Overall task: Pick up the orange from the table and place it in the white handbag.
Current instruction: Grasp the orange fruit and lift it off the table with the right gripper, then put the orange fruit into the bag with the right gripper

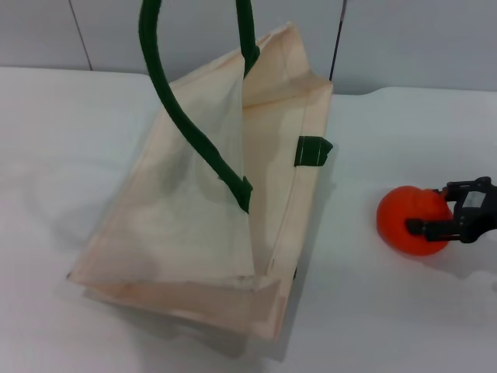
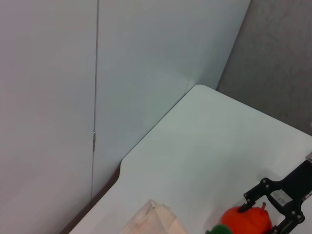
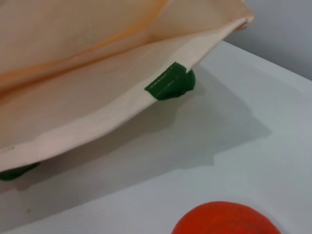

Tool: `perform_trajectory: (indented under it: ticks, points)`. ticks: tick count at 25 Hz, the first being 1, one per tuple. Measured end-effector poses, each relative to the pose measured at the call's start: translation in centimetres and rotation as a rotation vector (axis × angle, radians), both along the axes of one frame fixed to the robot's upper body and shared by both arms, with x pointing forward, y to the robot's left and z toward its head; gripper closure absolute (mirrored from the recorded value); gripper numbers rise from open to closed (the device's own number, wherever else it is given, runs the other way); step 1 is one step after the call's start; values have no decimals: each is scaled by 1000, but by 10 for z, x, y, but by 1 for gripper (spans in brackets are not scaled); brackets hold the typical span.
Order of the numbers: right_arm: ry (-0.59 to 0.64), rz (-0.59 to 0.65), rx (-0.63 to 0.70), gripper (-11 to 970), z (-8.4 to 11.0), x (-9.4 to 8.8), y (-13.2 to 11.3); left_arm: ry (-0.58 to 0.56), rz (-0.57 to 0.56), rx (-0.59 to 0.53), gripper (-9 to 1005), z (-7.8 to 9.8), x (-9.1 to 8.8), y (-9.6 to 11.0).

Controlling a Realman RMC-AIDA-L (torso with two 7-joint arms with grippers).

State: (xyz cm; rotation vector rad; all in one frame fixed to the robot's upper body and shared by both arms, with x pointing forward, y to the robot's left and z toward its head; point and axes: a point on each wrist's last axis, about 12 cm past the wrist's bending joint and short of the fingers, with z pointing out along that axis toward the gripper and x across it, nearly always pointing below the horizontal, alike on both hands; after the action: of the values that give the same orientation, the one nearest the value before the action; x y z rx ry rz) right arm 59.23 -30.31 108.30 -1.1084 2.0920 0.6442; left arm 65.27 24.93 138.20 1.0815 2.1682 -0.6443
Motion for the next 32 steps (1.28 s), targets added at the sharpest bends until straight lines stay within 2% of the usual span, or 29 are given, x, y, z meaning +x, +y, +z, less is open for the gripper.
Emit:
perform_trajectory:
  ticks: [5, 18, 24, 27, 32]
  points:
    - [-30, 22, -2, 305, 2, 2, 2, 0, 0, -1, 854, 0, 0, 0]
    - [-100, 29, 94, 494, 5, -3, 4, 3, 10, 5, 855, 0, 0, 4]
    - [-254, -63, 246, 555, 18, -8, -15, -8, 10, 3, 855, 4, 0, 4]
    - [-286, -75, 275, 579, 21, -11, -20, -14, 6, 0, 854, 6, 1, 3]
    - [-319, -12, 332, 614, 33, -3, -1, -10, -8, 10, 854, 8, 1, 0]
